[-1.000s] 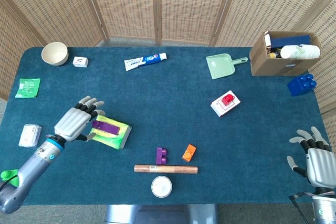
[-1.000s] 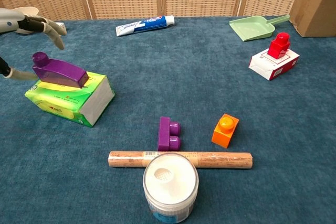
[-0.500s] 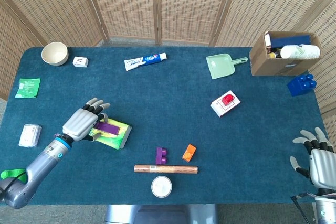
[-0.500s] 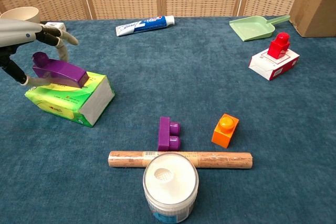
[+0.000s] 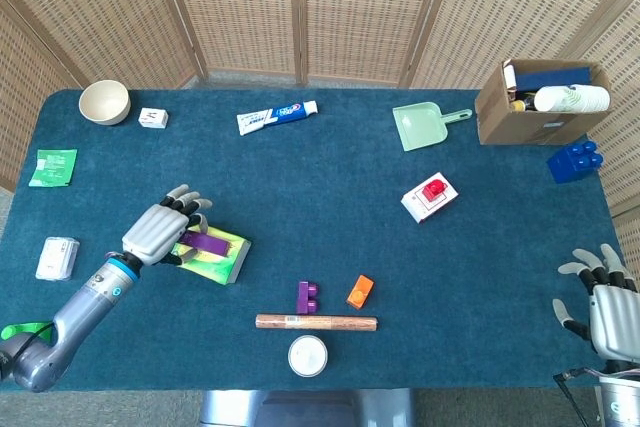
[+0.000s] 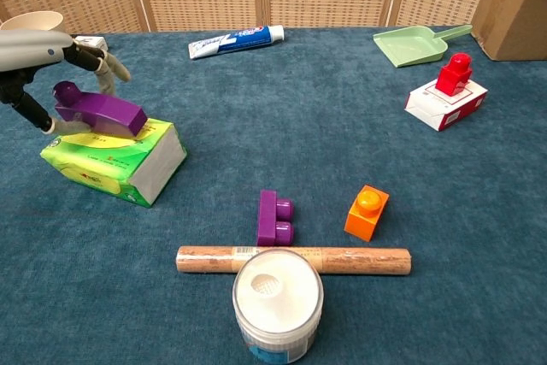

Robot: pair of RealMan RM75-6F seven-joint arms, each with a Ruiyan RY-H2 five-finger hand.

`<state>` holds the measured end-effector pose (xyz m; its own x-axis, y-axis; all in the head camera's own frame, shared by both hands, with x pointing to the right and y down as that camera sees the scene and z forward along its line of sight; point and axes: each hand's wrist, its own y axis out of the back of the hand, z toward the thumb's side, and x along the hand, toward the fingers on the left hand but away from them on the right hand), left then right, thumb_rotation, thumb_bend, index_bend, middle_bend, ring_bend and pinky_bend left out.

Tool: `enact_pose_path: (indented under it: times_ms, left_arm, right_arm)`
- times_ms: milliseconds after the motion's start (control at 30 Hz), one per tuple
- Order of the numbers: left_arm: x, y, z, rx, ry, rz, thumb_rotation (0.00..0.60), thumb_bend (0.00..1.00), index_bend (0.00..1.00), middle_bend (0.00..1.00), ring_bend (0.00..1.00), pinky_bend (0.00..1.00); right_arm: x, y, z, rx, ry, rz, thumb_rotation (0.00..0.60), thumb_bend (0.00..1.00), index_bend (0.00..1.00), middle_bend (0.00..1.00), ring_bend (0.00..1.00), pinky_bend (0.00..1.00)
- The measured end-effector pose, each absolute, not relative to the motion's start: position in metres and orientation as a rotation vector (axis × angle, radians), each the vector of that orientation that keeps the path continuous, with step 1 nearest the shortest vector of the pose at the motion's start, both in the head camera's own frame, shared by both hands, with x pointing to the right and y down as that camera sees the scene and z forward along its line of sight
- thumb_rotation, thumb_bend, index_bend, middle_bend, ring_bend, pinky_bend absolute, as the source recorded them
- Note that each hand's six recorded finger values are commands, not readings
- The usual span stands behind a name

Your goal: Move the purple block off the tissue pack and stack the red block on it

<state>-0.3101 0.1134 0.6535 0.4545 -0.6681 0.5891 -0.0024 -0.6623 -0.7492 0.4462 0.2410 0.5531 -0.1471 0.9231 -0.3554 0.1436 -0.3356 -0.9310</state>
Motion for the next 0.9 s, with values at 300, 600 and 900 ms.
enact_pose_path:
  times_ms: [300,600,900]
  left_arm:
    - [-0.285,0.093,0.635,-2.063,0.571,-1.139,0.600,0.41,0.52,0.21,0.14,0.00]
    - [-0.238,0.078,0.636,-2.097,0.497,-1.035,0.600,0.41,0.52,0.23,0.15,0.00]
    - [-0.174,0.067,0.644,-2.117,0.411,-0.920,0.600,0.41,0.52,0.23,0.15,0.00]
  right_arm:
    - [0.441,0.239,0.557,-1.499,-1.232,1.523,0.600,0.26,0.38,0.24,0.07,0.21]
    - [0.434,0.238,0.552,-1.514,-1.218,1.490,0.600,0.26,0.38,0.24,0.07,0.21]
    - [0.435,0.241,0.544,-1.507,-1.219,1.480,0.600,0.26,0.38,0.24,0.07,0.21]
